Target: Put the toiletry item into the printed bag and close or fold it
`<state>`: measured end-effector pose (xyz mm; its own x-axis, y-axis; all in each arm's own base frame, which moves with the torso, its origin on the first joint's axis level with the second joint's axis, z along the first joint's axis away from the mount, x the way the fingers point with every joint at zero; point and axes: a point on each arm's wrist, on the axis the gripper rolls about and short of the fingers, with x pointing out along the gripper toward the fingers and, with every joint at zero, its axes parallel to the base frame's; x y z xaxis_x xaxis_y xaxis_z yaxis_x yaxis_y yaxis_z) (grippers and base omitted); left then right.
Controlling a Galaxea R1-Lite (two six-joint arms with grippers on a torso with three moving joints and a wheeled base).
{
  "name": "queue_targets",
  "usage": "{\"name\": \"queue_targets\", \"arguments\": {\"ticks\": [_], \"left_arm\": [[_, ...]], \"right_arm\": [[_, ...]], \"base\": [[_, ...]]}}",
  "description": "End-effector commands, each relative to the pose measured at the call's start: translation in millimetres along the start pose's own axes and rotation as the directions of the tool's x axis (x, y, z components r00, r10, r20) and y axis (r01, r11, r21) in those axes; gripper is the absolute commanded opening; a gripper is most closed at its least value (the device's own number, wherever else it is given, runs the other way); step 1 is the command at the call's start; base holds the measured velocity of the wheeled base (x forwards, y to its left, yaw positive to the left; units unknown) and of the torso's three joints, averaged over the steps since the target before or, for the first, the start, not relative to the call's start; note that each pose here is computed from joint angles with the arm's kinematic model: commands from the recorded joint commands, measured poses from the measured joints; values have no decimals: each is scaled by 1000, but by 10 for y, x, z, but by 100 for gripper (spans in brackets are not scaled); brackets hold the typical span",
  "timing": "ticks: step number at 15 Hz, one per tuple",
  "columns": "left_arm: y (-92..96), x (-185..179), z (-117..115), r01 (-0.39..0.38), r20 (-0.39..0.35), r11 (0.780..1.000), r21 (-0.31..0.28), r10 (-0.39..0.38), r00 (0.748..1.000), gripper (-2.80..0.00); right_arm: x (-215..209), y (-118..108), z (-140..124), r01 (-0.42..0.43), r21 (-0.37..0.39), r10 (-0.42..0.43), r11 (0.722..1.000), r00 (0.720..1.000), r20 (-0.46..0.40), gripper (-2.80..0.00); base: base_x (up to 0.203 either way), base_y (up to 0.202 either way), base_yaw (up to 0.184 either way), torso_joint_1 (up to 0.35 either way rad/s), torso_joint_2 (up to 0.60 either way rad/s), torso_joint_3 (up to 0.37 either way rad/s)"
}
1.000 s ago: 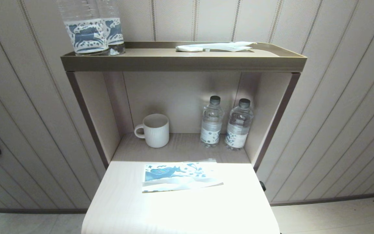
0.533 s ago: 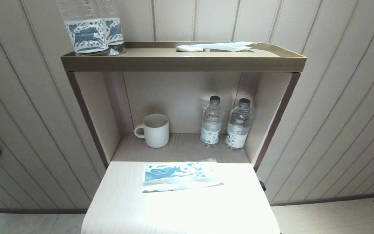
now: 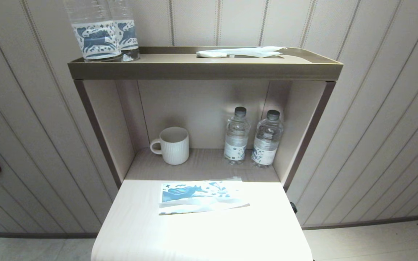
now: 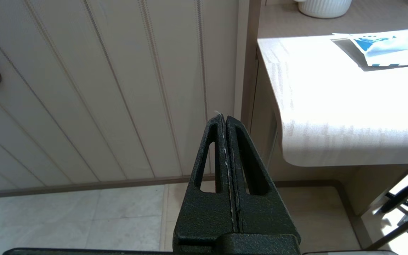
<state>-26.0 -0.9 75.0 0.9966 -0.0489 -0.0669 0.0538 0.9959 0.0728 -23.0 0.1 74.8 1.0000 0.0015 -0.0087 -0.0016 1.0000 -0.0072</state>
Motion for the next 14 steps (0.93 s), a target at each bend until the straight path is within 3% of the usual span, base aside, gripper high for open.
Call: {"name": "queue_targets", "arguments": {"ticks": [1,14], "left_arm": [[0,1,0,0,-2,1000,1,0,1000,-280],[0,1,0,0,-2,1000,1,0,1000,-280]], "right_arm": [[2,-1,-3,2,-12,-2,1000,1000,0,-280],[2,-3,-5,10,7,-10,1000,1000,-2,-280]], "base": [[0,0,0,0,0,0],[0,0,0,0,0,0]]}}
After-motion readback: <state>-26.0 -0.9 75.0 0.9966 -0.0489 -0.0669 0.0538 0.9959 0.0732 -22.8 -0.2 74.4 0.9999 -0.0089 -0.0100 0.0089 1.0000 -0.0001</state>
